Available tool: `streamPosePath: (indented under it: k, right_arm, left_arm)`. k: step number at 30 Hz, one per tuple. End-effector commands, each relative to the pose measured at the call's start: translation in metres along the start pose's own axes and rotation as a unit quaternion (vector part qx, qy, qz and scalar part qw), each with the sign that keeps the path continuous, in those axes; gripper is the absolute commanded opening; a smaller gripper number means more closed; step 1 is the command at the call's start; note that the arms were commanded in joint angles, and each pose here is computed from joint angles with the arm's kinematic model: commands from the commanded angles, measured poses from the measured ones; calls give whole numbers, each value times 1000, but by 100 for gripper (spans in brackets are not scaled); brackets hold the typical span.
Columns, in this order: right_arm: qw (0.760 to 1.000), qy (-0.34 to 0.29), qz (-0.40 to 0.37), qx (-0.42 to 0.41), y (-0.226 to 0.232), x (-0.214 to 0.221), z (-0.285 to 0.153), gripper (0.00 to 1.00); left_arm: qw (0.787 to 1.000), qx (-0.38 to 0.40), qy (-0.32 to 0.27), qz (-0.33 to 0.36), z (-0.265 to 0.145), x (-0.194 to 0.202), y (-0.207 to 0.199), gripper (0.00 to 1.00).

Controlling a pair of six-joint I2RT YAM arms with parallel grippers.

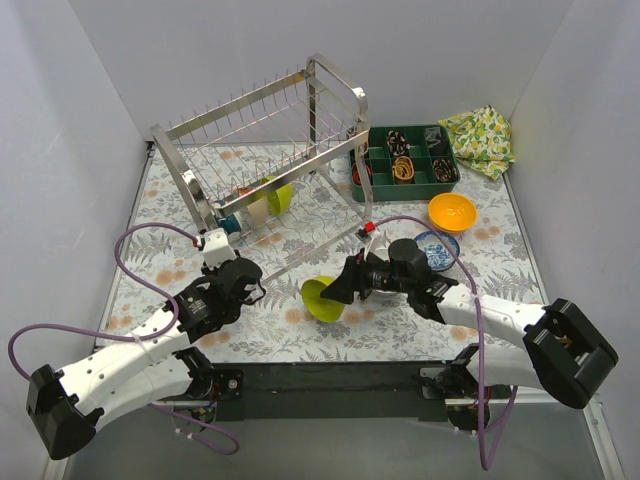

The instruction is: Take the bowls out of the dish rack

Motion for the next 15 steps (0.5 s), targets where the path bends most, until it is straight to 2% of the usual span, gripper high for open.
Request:
streamPosePath:
  k: [1, 5, 11, 14, 15]
  right_arm:
    - [997, 56, 49, -29, 6, 24, 6, 10]
    - [993, 92, 70, -36, 3, 37, 17, 13]
    - [988, 119, 92, -22, -9, 43, 33, 25]
    - [989, 119, 93, -7, -15, 44, 37, 39]
    - [989, 116, 91, -1, -17, 44, 37, 47]
  left_arm:
    - [998, 44, -16, -52, -3, -12, -15, 27]
    - [997, 45, -18, -55, -4, -12, -14, 27]
    - [997, 45, -20, -59, -6, -14, -12, 27]
    - [997, 45, -23, -63, -7, -14, -11, 27]
    - [997, 45, -23, -63, -7, -15, -11, 27]
Point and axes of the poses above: each gripper's point midway between its finger pads, its own z axis out along the fingers, its own y axis along the line the jaws close on, x = y × z, the point moved 8 cm from there along -z, back along the fingers, and after that the axes turned 7 degrees about z, right-handed, at the moved point
